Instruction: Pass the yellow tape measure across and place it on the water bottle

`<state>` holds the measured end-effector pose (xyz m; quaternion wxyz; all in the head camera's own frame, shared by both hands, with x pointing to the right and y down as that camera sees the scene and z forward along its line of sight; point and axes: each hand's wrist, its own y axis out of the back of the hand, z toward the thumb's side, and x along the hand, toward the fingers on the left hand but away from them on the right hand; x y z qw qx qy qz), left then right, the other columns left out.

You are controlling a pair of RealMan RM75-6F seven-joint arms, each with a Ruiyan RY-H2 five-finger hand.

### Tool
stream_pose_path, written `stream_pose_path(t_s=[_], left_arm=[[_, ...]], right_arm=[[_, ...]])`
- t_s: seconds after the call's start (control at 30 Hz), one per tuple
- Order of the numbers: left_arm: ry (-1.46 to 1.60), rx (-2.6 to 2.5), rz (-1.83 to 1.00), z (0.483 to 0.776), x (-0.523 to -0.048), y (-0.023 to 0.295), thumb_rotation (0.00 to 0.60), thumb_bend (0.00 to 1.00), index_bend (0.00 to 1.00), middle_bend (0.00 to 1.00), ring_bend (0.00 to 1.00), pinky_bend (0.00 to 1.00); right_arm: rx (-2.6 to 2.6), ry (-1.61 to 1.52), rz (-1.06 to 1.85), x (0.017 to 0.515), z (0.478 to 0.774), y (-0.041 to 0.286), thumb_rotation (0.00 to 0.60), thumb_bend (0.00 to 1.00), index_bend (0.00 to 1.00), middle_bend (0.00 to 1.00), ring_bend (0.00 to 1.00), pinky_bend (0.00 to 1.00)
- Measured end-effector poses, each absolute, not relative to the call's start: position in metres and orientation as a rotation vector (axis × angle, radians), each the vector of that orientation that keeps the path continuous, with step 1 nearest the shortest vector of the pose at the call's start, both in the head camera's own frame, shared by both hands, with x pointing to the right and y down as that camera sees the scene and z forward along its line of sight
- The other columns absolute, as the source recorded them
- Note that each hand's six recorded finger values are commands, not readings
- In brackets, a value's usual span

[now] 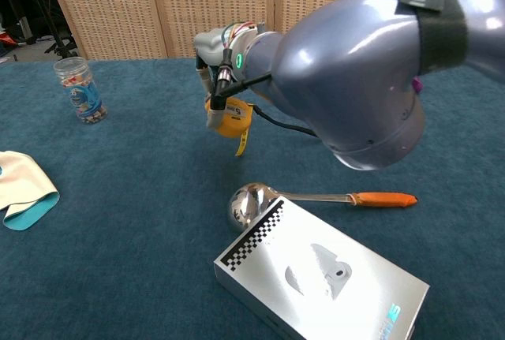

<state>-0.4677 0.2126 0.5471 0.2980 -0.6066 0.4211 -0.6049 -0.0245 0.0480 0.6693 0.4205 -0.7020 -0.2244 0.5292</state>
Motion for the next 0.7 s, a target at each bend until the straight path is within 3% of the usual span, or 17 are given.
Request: stream_pose_path(t_s=[0.43,0.53,0.7], left_arm=[[1.143,-1.608,-1.623,0.548,-0.476,0.209,0.600,0.09,0.00,0.00,0.00,0.00],[1.140,-1.611,-1.620,0.548,-0.476,0.209,0.600,0.09,0.00,0.00,0.00,0.00],[1.142,-1.607,-1.618,0.546,-0.476,0.209,0.600,0.09,0.00,0.00,0.00,0.00]], right_arm=[[-1.819,-0.565,1.285,-0.056,0.690,0.051,0.600,0.22,0.70,0.54,0.58,0.61],[-1.843,-0.579,1.272,-0.060,0.693,0.053,0.600,0.18,0.69,0.47,0.51,0.59],[-1.900,-0.616,1.242,-0.066,0.692,0.057,0.600,0.15,0.55,0.29,0.32,0.46]])
